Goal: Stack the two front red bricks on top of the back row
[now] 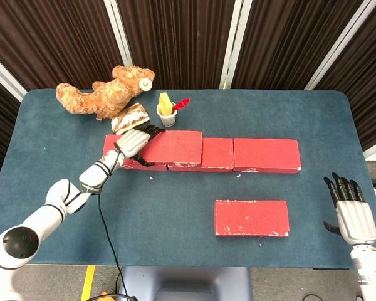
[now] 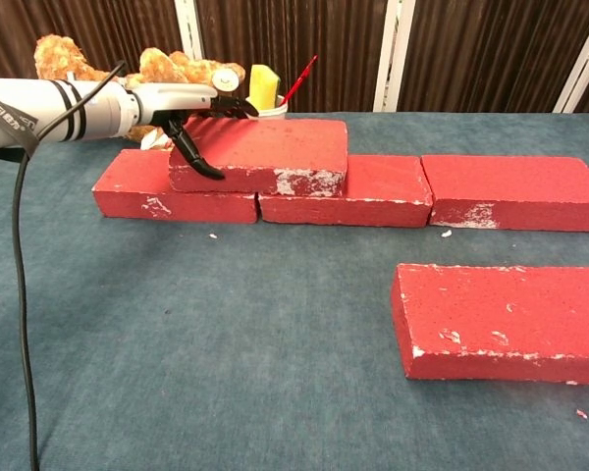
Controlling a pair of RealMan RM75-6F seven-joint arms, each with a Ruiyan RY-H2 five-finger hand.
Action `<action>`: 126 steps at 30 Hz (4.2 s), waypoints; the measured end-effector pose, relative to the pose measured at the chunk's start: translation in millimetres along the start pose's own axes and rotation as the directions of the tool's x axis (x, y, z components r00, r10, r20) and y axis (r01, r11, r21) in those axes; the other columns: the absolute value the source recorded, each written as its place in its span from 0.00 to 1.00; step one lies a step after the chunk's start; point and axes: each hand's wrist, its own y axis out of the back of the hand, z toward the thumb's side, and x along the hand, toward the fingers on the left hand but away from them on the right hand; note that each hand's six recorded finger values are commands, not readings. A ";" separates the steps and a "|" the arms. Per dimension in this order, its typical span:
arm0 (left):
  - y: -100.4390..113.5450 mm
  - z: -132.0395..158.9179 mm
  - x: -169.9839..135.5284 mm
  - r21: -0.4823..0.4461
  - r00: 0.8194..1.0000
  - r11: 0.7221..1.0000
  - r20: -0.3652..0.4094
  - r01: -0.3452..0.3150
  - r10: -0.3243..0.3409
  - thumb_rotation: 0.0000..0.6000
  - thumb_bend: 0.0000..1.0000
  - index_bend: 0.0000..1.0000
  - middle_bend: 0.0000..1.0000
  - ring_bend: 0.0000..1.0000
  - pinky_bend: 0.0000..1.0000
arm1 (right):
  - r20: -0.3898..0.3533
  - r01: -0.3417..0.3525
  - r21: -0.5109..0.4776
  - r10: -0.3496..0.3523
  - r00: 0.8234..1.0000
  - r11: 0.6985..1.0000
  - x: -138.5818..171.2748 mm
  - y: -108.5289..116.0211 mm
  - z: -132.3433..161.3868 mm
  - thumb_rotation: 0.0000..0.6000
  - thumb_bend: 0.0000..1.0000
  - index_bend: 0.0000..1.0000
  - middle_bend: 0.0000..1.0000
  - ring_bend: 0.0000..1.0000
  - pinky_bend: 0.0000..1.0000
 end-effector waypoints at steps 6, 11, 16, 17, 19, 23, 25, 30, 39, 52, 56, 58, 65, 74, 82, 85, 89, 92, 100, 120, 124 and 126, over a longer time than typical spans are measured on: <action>-1.6 0.1 -2.8 -0.015 1.000 1.000 -0.010 0.024 -0.024 1.00 0.21 0.00 0.01 0.00 0.11 | 0.001 -0.001 0.001 0.001 1.000 1.000 -0.1 -0.4 0.4 1.00 0.03 0.00 0.00 0.00 0.00; -0.7 -0.1 -3.5 -0.015 1.000 1.000 -0.015 0.025 -0.026 1.00 0.20 0.00 0.00 0.00 0.09 | 0.002 0.002 0.000 -0.002 1.000 1.000 0.1 0.3 0.2 1.00 0.03 0.00 0.00 0.00 0.00; -0.1 0.9 -3.4 0.005 1.000 1.000 -0.016 0.023 -0.023 1.00 0.19 0.00 0.00 0.00 0.09 | 0.001 0.002 -0.001 -0.002 1.000 1.000 -0.1 0.4 0.2 1.00 0.03 0.00 0.00 0.00 0.00; -0.2 1.2 -3.4 0.009 1.000 1.000 -0.016 0.024 -0.023 1.00 0.19 0.00 0.00 0.00 0.09 | 0.001 0.002 -0.001 -0.002 1.000 1.000 0.1 0.5 0.0 1.00 0.03 0.00 0.00 0.00 0.00; -1.3 1.9 -3.6 0.013 0.999 0.999 -0.020 0.029 -0.029 1.00 0.19 0.00 0.00 0.00 0.09 | 0.001 0.001 0.000 -0.001 1.000 1.000 0.2 0.3 0.2 1.00 0.03 0.00 0.00 0.00 0.00; -1.3 5.3 -4.7 0.013 1.000 1.000 -0.015 0.027 -0.027 1.00 0.19 0.00 0.00 0.00 0.09 | -0.001 -0.005 0.006 0.005 1.000 1.000 -0.5 -1.3 0.8 1.00 0.03 0.00 0.00 0.00 0.00; -0.1 7.3 -6.0 0.015 1.000 1.000 -0.008 0.021 -0.021 1.00 0.19 0.00 0.00 0.00 0.09 | -0.002 -0.007 0.006 0.007 1.000 1.000 -1.2 -1.8 1.3 1.00 0.03 0.00 0.00 0.00 0.00; 3.9 13.9 -15.3 0.021 1.000 1.000 0.030 -0.004 0.004 1.00 0.19 0.00 0.00 0.00 0.09 | -0.017 -0.001 -0.008 0.001 1.000 1.000 -1.6 -1.1 4.1 1.00 0.03 0.00 0.00 0.00 0.00; -10.5 -3.0 -102.9 0.074 0.993 0.992 0.062 -0.106 0.102 1.00 0.20 0.00 0.00 0.00 0.09 | -0.183 -0.052 -0.099 0.034 0.983 0.994 1.9 -13.9 40.1 1.00 0.03 0.00 0.00 0.00 0.00; -79.5 -58.9 -256.8 0.097 0.965 0.985 -0.207 -0.145 0.163 1.00 0.20 0.00 0.00 0.00 0.08 | -0.390 -0.252 -0.145 0.178 0.903 0.957 15.1 -65.9 112.2 1.00 0.03 0.00 0.00 0.00 0.00; -84.4 -61.1 -265.3 0.093 0.964 0.987 -0.218 -0.133 0.150 1.00 0.20 0.00 0.00 0.00 0.08 | -0.393 -0.275 -0.140 0.201 0.897 0.951 8.9 -83.1 126.5 1.00 0.03 0.00 0.00 0.00 0.00; -85.6 -62.6 -267.7 0.089 0.964 0.987 -0.223 -0.130 0.147 1.00 0.21 0.00 0.00 0.00 0.08 | -0.392 -0.262 -0.127 0.195 0.899 0.957 5.5 -85.5 130.0 1.00 0.03 0.00 0.00 0.00 0.00; -85.7 -68.1 -271.9 0.081 0.961 0.988 -0.236 -0.128 0.144 1.00 0.21 0.00 0.00 0.00 0.08 | -0.376 -0.240 -0.085 0.192 0.906 0.967 -10.5 -90.8 143.0 1.00 0.03 0.00 0.00 0.00 0.00; -87.8 -75.0 -275.0 0.073 0.959 0.993 -0.263 -0.090 0.106 1.00 0.21 0.00 0.00 0.00 0.08 | -0.344 -0.337 -0.038 0.304 0.888 0.941 -33.2 -103.5 150.3 1.00 0.03 0.00 0.00 0.00 0.00; -88.2 -77.7 -276.1 0.062 0.958 0.994 -0.271 -0.085 0.099 1.00 0.21 0.00 0.00 0.00 0.08 | -0.355 -0.336 -0.041 0.301 0.885 0.941 -41.5 -100.4 158.0 1.00 0.15 0.58 0.44 0.33 0.48; -88.2 -79.1 -277.8 0.063 0.956 0.994 -0.275 -0.086 0.100 1.00 0.21 0.00 0.00 0.00 0.08 | -0.360 -0.328 -0.044 0.291 0.886 0.944 -43.4 -98.5 158.6 1.00 0.20 0.69 0.53 0.43 0.56; -89.5 -81.9 -280.6 0.057 0.952 0.995 -0.289 -0.086 0.099 1.00 0.21 0.00 0.00 0.00 0.08 | -0.358 -0.326 -0.021 0.297 0.885 0.945 -48.6 -95.7 157.9 1.00 0.21 0.77 0.59 0.49 0.59; -90.9 -83.4 -285.0 0.049 0.948 0.994 -0.301 -0.095 0.106 1.00 0.21 0.00 0.00 0.00 0.08 | -0.356 -0.312 -0.024 0.283 0.890 0.950 -54.7 -87.3 157.8 1.00 0.21 0.78 0.60 0.50 0.59; -92.8 -82.6 -314.8 0.081 0.915 0.979 -0.348 -0.186 0.203 1.00 0.21 0.00 0.00 0.00 0.06 | -0.316 -0.194 -0.050 0.169 0.933 0.980 -90.9 -33.7 143.7 1.00 0.21 0.78 0.60 0.50 0.59; -74.7 -105.4 -319.2 0.188 0.851 0.952 -0.431 -0.242 0.301 1.00 0.23 0.00 0.00 0.00 0.05 | -0.314 -0.092 0.029 0.096 0.945 0.995 -211.2 51.8 168.8 1.00 0.21 0.78 0.60 0.50 0.58; -74.7 -109.1 -317.8 0.186 0.847 0.952 -0.438 -0.242 0.301 1.00 0.23 0.00 0.00 0.00 0.05 | -0.286 -0.114 0.051 0.124 0.950 0.992 -234.5 38.6 169.4 1.00 0.21 0.78 0.60 0.50 0.58; -75.3 -110.2 -317.4 0.183 0.847 0.953 -0.440 -0.241 0.298 1.00 0.23 0.00 0.00 0.00 0.05 | -0.278 -0.136 0.046 0.144 0.950 0.990 -241.8 29.1 171.3 1.00 0.21 0.78 0.60 0.50 0.58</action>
